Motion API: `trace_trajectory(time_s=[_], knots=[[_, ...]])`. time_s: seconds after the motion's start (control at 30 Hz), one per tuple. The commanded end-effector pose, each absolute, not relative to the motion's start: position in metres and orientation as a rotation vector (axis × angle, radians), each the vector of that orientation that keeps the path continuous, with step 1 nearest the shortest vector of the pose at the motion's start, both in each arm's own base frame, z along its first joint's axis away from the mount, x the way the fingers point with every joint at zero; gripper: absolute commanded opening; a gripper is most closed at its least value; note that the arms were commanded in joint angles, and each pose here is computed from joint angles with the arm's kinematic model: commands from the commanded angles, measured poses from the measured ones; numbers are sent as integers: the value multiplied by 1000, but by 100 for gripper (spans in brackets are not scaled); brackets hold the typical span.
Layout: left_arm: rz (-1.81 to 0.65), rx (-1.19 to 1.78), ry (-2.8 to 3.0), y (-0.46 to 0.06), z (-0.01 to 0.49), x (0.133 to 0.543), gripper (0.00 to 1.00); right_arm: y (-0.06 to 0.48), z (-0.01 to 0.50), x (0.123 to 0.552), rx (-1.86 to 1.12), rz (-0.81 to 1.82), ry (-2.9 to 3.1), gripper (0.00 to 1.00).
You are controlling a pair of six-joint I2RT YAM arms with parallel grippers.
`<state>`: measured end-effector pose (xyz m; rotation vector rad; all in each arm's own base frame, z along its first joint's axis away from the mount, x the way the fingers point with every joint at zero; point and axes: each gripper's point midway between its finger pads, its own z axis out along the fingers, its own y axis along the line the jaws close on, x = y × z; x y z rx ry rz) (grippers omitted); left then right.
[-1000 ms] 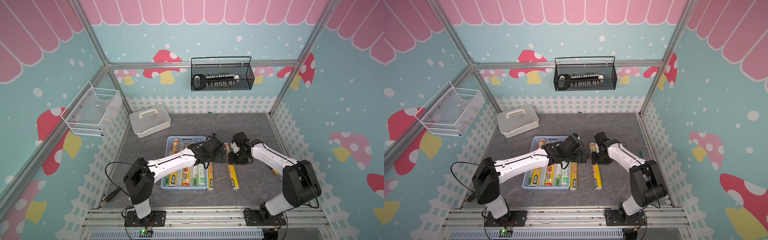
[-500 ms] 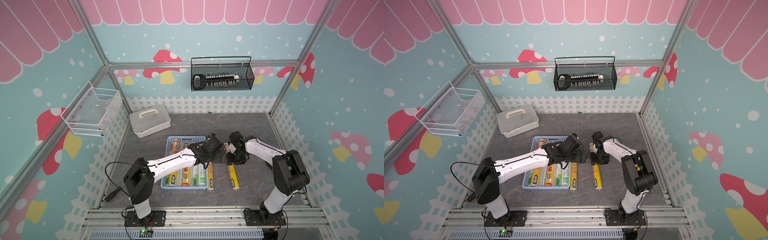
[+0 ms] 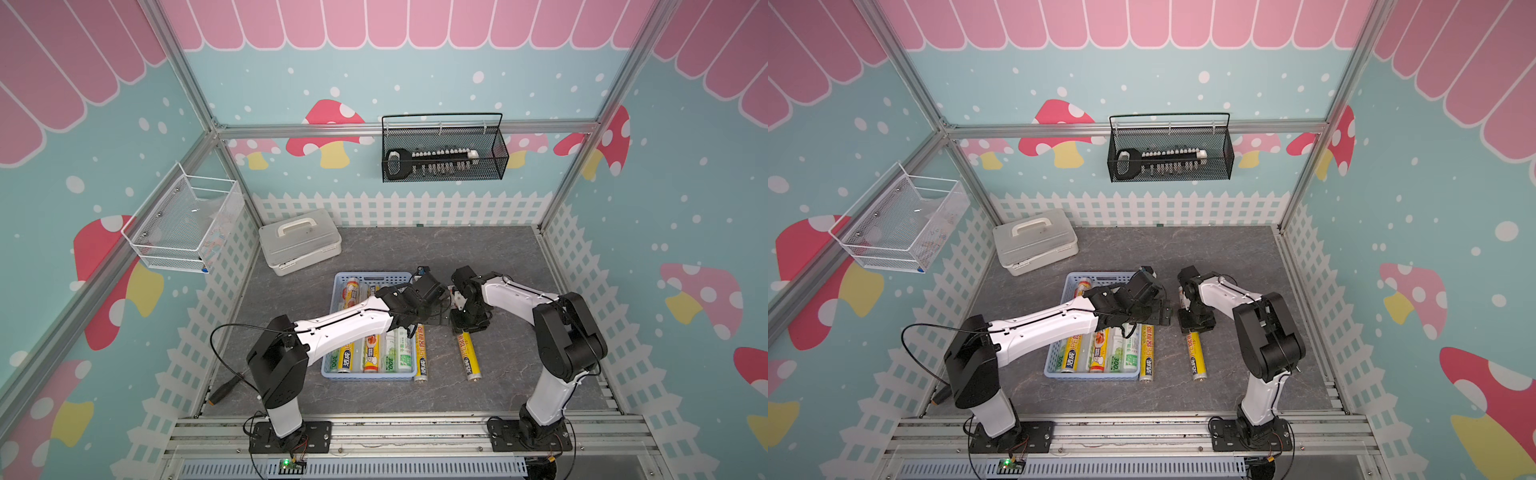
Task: Put the plastic wrap into the basket
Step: Pick up the plastic wrap from the center of the board.
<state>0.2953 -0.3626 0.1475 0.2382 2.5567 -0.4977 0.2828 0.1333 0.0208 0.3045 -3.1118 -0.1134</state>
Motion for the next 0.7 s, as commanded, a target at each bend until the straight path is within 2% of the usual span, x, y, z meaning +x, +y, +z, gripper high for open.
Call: trace_trajectory(time_s=[0.0,0.37,0.67], knots=[[-505,224,2532,-362,161,298,99,132,16,280,322,-65,-3088,54],[-499,216,2531,-361,160,299,99,128,16,281,293,-23,-3104,44],[-482,184,2488,-353,173,303,99,129,66,291,250,-81,-3268,33]])
